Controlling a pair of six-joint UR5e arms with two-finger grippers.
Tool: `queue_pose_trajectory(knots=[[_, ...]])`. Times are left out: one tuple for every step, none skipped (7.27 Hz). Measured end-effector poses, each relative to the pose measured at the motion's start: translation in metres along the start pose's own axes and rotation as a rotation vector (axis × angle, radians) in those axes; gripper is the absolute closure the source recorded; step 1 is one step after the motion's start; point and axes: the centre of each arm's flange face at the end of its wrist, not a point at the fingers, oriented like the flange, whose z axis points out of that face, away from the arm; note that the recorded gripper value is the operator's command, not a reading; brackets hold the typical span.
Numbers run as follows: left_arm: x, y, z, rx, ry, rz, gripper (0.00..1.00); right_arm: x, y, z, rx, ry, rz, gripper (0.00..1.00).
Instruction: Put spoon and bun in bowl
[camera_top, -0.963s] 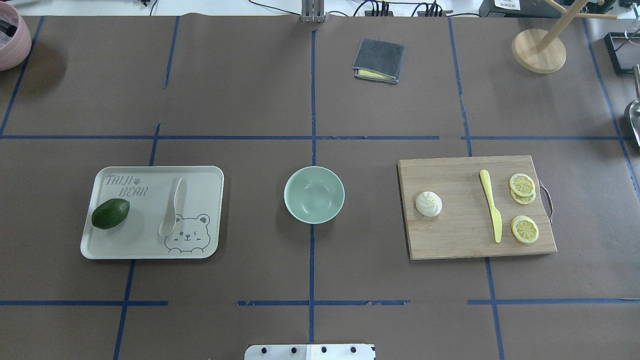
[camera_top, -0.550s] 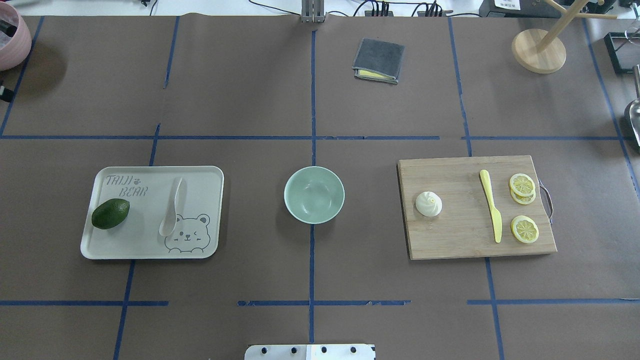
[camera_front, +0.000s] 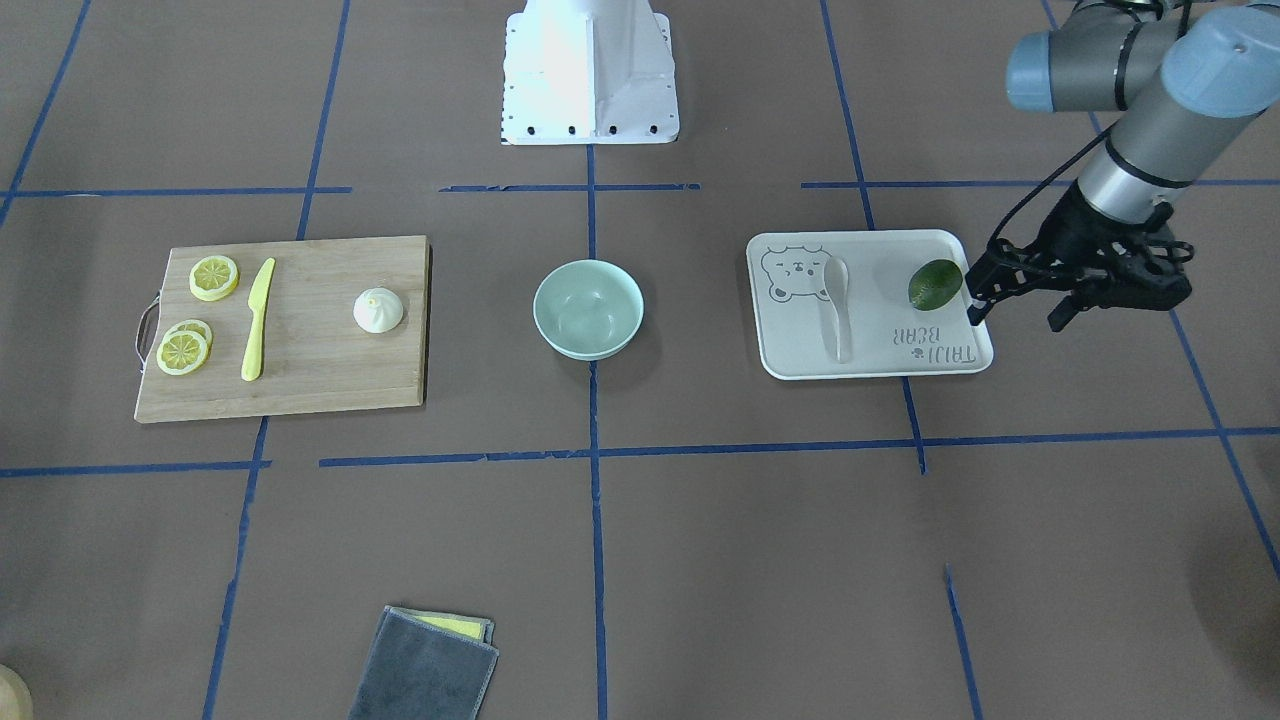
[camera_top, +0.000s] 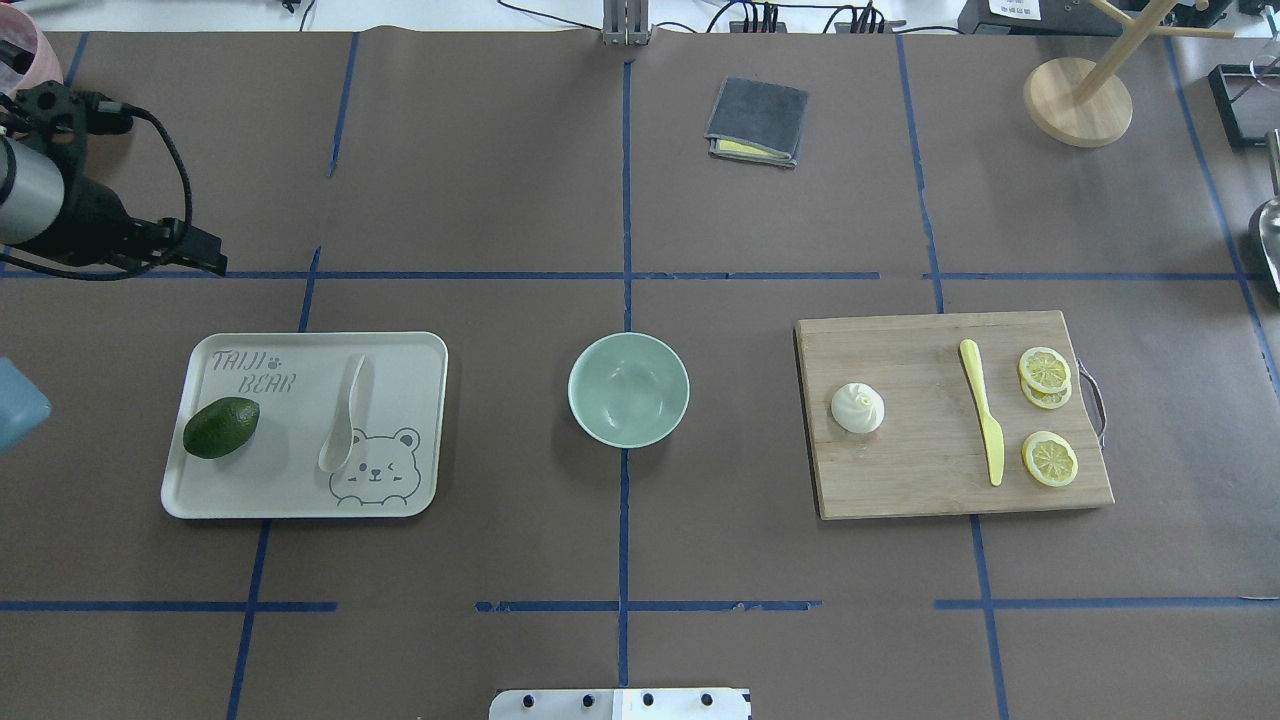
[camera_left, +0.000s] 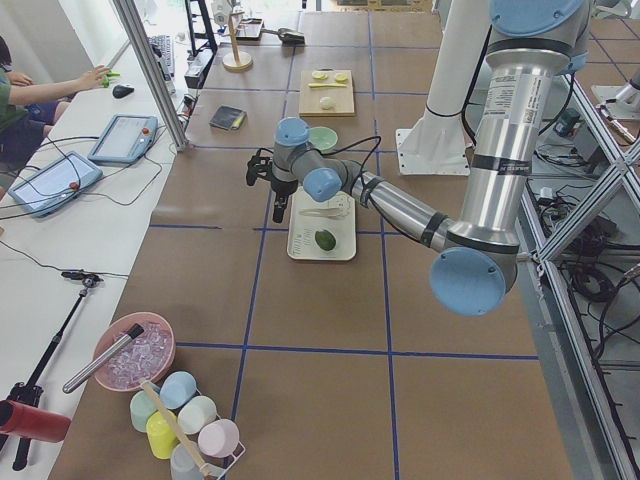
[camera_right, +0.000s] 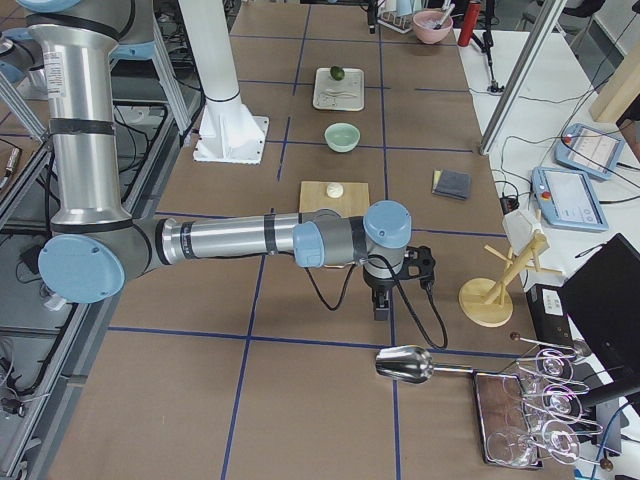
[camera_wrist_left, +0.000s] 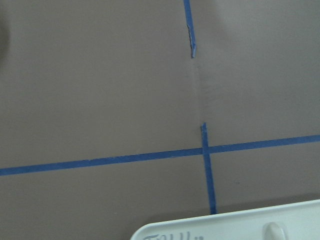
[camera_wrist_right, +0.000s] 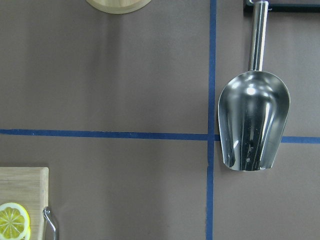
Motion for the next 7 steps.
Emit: queue_pose_trajectory(knots=[[0.026, 0.012, 0.017, 0.007, -0.006, -0.039, 0.0, -0.004, -0.001, 0.0, 0.009, -0.004, 0.011, 0.0], [0.05, 0.025, 0.034, 0.007, -0.012, -0.075, 0.02, -0.007, -0.002, 0.001, 0.013, -0.007, 0.017, 0.0], [0.071, 0.04, 0.049, 0.004, -0.017, -0.104, 0.04, -0.008, -0.002, 0.001, 0.015, -0.008, 0.02, 0.0], [0.087, 0.053, 0.063, 0.0, -0.025, -0.121, 0.06, -0.008, -0.002, 0.001, 0.015, -0.008, 0.022, 0.0], [0.097, 0.059, 0.079, -0.006, -0.039, -0.127, 0.11, -0.009, -0.002, 0.001, 0.015, -0.009, 0.022, 0.0], [0.103, 0.062, 0.092, -0.014, -0.052, -0.128, 0.16, -0.009, -0.002, 0.001, 0.015, -0.012, 0.022, 0.0], [0.105, 0.065, 0.101, -0.023, -0.06, -0.125, 0.21, -0.011, -0.002, 0.001, 0.013, -0.021, 0.024, 0.0]])
